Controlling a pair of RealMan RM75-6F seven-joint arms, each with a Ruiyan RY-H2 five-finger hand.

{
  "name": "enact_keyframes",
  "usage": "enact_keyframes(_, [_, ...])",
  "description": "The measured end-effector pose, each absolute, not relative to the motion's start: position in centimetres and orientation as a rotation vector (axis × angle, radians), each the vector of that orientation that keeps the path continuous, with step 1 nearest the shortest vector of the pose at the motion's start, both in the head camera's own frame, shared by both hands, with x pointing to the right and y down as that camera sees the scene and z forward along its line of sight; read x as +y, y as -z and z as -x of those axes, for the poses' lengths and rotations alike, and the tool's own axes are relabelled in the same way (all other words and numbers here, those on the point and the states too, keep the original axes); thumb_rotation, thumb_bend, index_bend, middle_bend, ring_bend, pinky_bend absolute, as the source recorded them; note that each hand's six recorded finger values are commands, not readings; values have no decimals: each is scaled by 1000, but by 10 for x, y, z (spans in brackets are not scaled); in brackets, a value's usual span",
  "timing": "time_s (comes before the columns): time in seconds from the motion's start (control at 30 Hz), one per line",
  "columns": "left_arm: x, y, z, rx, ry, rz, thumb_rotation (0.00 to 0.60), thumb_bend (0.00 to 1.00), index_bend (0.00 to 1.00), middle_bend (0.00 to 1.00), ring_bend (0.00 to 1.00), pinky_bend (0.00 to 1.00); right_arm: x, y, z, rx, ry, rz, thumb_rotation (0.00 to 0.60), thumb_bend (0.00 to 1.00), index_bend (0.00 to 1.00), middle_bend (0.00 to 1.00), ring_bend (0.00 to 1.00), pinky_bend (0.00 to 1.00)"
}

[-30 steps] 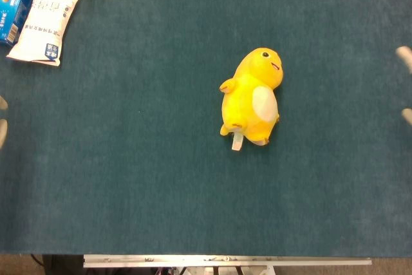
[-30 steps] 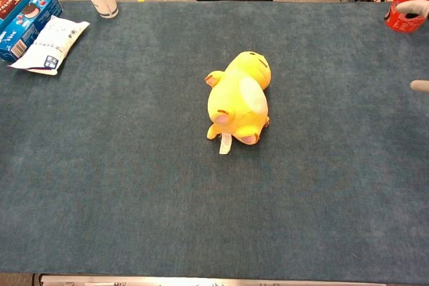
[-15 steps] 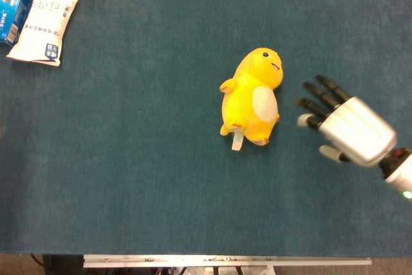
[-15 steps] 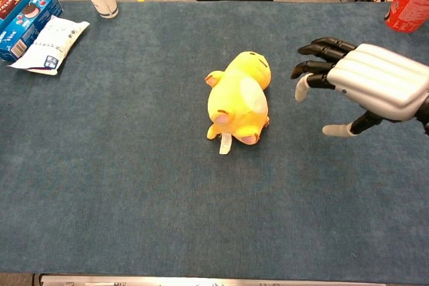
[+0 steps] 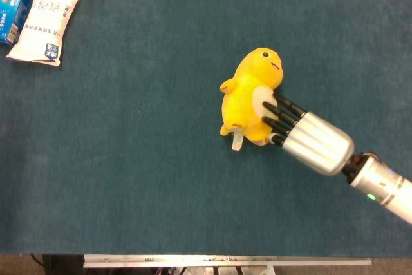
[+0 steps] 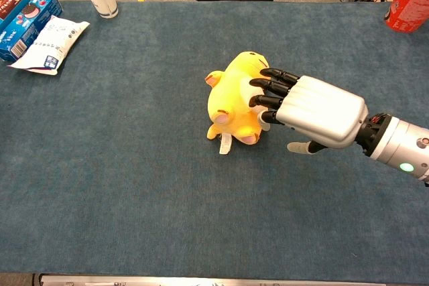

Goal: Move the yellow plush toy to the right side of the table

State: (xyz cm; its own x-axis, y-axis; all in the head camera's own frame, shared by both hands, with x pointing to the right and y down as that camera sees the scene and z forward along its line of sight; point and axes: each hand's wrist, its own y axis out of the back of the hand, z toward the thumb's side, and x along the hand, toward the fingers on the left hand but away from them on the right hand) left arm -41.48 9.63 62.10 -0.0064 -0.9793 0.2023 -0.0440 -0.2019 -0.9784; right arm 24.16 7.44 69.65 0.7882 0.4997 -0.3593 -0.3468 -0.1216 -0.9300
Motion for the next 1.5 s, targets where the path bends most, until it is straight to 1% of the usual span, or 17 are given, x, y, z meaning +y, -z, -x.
enact_keyframes(0.27, [96, -621, 418, 1151, 1348, 1384, 600, 389, 445, 428, 325, 415, 80, -702, -221, -100, -616, 1464, 600, 135, 447, 247, 35, 0])
enact_keyframes(0.5, [95, -622, 418, 1154, 1344, 1387, 600, 389, 445, 428, 325, 415, 89, -708, -208, -15, -547, 1471, 600, 136, 447, 247, 40, 0])
enact_keyframes(0.77, [97, -621, 420, 1156, 1351, 1384, 600, 389, 445, 428, 325, 415, 93, -718, -211, 42, -559, 1508, 600, 135, 447, 247, 41, 0])
enact_keyframes(0.93, [95, -622, 419, 1156, 1345, 1388, 600, 389, 445, 428, 325, 415, 86, -727, -218, 55, -596, 1489, 600, 136, 447, 247, 40, 0])
enact_keyframes(1.13, [95, -621, 420, 1160, 1345, 1384, 600, 389, 445, 428, 325, 415, 70, -734, -212, 41, -600, 1444, 600, 136, 447, 247, 41, 0])
enact_keyframes(1.5, [95, -622, 424, 1161, 1355, 1381, 600, 389, 445, 428, 326, 415, 47, -728, -189, -30, -561, 1405, 600, 135, 448, 247, 40, 0])
